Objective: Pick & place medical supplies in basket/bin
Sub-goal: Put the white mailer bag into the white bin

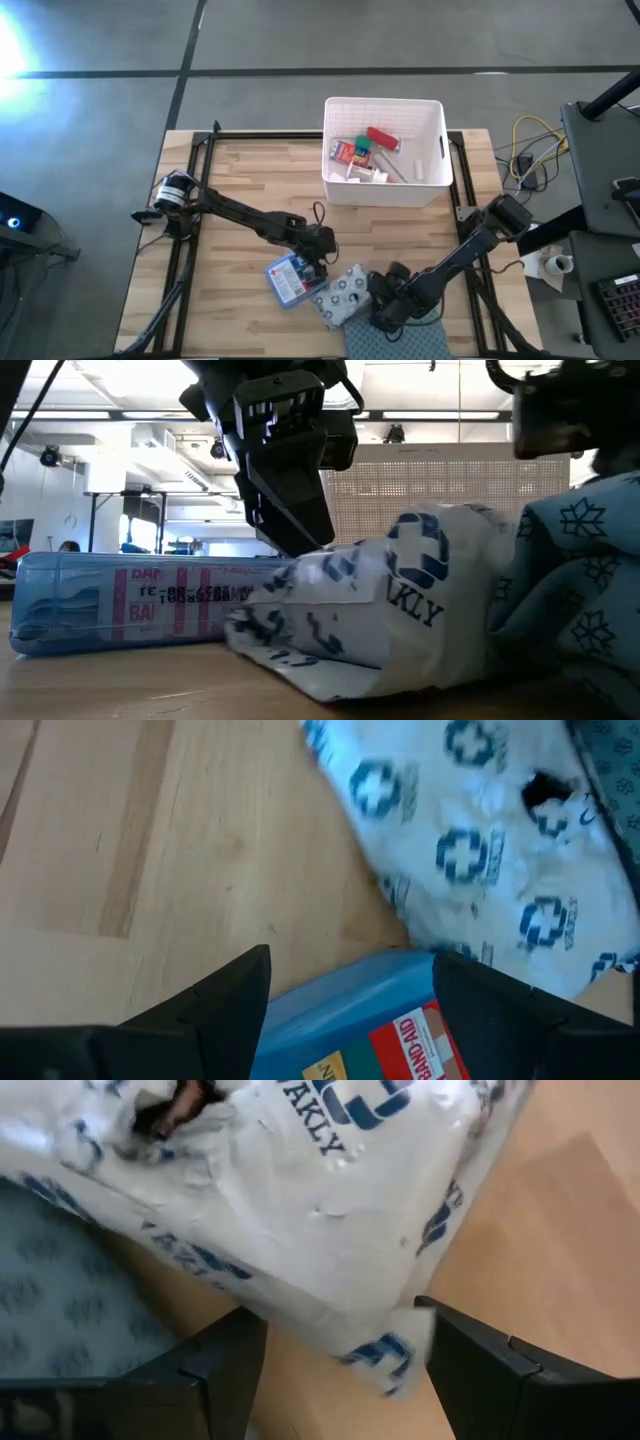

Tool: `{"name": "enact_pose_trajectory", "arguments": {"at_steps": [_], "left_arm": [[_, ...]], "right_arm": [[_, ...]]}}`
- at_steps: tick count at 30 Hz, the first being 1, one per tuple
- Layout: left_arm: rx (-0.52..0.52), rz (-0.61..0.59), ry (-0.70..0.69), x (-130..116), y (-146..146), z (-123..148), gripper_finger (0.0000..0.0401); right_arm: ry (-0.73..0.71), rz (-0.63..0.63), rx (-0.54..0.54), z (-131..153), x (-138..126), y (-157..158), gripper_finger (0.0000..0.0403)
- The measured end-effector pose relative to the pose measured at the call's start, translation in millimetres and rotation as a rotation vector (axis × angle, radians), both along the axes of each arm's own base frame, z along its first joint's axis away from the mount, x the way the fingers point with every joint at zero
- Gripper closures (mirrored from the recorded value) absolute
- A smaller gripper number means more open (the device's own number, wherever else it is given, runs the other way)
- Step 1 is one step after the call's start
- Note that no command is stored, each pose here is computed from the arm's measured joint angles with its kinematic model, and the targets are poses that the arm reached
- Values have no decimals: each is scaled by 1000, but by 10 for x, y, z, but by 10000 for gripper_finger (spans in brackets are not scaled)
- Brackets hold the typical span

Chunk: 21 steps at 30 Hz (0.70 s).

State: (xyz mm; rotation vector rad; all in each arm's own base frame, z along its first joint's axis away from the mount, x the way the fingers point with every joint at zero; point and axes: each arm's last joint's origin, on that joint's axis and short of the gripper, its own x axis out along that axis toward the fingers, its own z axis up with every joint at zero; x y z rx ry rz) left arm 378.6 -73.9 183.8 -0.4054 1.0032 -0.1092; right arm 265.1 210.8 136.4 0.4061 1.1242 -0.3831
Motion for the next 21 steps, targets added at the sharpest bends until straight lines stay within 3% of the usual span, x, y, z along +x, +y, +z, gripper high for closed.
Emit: {"name": "enact_pose_trajectory", "arguments": {"at_steps": [5, 15, 21], "left_arm": [[-6, -1, -29, 19, -5, 9, 144], [-5, 0, -27, 15, -4, 4, 144], [-6, -1, -30, 13, -4, 15, 144]], "right_arm": [[-57, -32, 13, 109, 180, -64, 161], [-189, 81, -69, 532, 625, -215, 161], [-203, 77, -90, 603, 751, -363, 161]]}}
